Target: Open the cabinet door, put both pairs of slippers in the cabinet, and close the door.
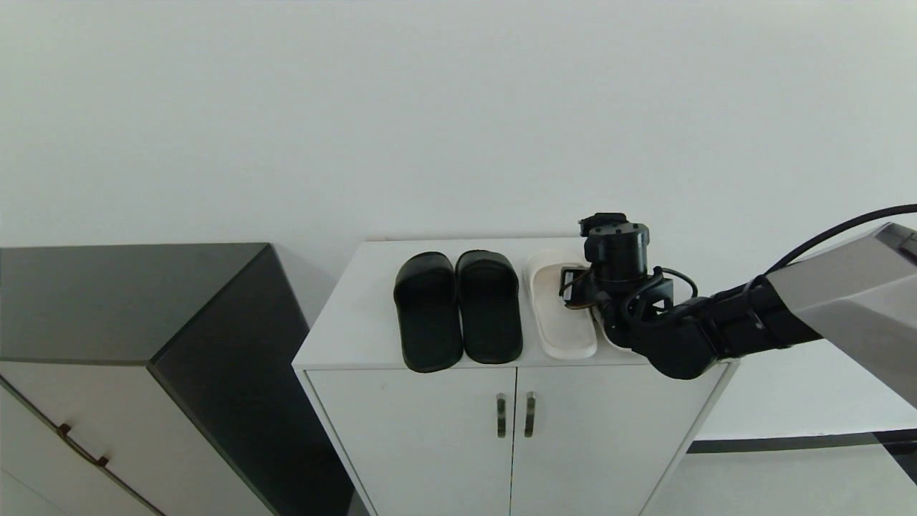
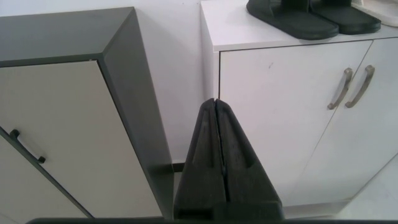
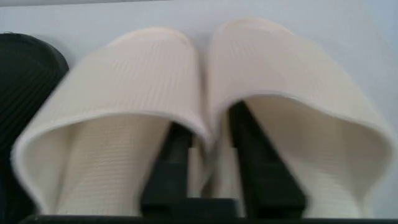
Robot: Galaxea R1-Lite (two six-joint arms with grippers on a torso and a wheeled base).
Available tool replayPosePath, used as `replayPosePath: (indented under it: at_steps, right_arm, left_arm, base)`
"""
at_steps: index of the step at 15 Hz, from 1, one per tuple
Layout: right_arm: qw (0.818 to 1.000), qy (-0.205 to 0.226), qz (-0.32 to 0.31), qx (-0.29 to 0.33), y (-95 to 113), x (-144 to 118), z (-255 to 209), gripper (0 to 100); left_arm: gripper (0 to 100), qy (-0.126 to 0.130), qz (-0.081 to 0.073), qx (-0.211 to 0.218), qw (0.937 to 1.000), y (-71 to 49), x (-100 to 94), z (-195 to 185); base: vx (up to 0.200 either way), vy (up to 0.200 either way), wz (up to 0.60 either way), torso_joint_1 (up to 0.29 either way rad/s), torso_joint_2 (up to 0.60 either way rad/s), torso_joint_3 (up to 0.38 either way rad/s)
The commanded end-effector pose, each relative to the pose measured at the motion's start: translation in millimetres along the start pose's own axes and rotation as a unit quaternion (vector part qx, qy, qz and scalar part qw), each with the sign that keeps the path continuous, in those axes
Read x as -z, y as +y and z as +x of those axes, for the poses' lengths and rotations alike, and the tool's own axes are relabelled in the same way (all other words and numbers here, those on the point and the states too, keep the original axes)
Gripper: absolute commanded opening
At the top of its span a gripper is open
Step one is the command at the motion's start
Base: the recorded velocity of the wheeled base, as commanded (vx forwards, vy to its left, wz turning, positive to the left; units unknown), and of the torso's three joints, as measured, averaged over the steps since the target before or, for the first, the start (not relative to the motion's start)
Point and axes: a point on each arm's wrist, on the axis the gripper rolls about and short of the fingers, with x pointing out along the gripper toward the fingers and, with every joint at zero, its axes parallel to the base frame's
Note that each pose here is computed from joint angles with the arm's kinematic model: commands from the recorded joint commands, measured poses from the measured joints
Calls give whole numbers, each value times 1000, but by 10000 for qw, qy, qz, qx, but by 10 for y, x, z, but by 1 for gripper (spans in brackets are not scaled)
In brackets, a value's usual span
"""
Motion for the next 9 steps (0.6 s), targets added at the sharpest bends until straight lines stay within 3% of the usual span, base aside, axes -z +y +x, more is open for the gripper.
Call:
replayPosePath:
  at_steps: [1, 5, 9]
  right_arm:
    - [10000, -59, 42, -4, -6, -40, -17, 0]
    - [9995, -278, -45, -155, -122, -285, -289, 0]
    - [9876, -314, -457, -1466, -404, -497, -1163, 0]
  left_arm:
    - [0, -1, -7, 1, 10000, 0, 0, 0]
    - [0, -1, -53, 1, 10000, 0, 0, 0]
    - [0, -1, -91, -6, 10000, 0, 0, 0]
  base:
    - [0, 0, 0, 0, 0, 0]
    - [0, 0, 0, 0, 0, 0]
    - [0, 0, 0, 0, 0, 0]
